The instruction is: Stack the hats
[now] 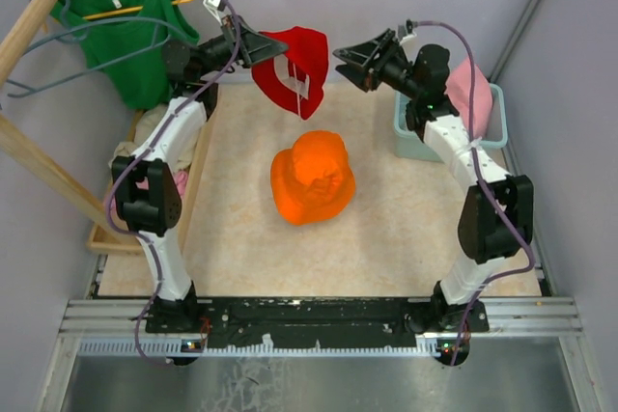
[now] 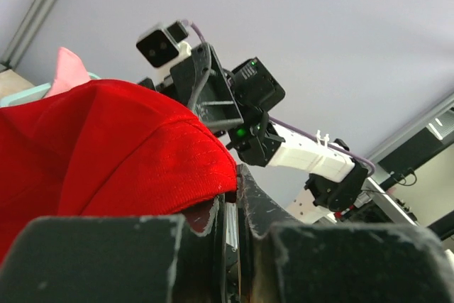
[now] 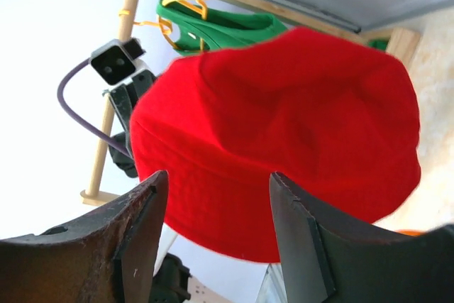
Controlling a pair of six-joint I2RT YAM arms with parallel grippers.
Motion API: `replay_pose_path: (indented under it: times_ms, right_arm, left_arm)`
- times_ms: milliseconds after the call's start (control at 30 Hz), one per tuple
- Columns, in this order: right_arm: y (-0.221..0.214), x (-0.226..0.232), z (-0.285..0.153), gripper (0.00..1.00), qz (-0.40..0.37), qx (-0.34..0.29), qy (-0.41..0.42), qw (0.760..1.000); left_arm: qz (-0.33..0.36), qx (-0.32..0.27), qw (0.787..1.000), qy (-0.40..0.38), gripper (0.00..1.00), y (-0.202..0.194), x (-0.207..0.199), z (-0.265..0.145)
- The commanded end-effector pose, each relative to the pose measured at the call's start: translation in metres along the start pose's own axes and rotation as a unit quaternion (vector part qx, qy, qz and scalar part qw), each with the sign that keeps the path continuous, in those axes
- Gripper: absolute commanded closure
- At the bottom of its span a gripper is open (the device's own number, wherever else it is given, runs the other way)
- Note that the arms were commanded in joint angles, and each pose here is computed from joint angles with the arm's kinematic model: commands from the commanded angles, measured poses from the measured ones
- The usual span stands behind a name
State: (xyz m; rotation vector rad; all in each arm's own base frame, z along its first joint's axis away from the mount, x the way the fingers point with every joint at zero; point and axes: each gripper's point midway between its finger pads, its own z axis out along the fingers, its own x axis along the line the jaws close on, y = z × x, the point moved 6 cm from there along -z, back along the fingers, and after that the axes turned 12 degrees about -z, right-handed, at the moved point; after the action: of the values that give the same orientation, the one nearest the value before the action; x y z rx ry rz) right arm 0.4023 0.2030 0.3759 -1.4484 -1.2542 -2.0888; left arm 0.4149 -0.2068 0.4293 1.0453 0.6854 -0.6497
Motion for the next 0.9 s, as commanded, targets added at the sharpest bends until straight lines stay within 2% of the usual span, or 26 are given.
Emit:
replay_pose_path:
  times_ms: [0,567,867]
  right_arm:
    - [0.022,0.028,0.008,0.40,-0.096,-0.016,0.015,0.995]
    - [0.009,0.019,0.032,0.40,-0.149,0.010,-0.013,0.989]
    - [0.008,0.034,0.015,0.40,-0.172,-0.003,-0.020,0.985]
  left_arm:
    - [0.029,0.015,0.998,-0.046,0.92,0.001,-0.029,0.007]
    - [0.014,0.016,0.998,-0.058,0.93,-0.002,-0.031,0.016]
    - [0.007,0.014,0.999,-0.050,0.93,-0.004,-0.024,0.015]
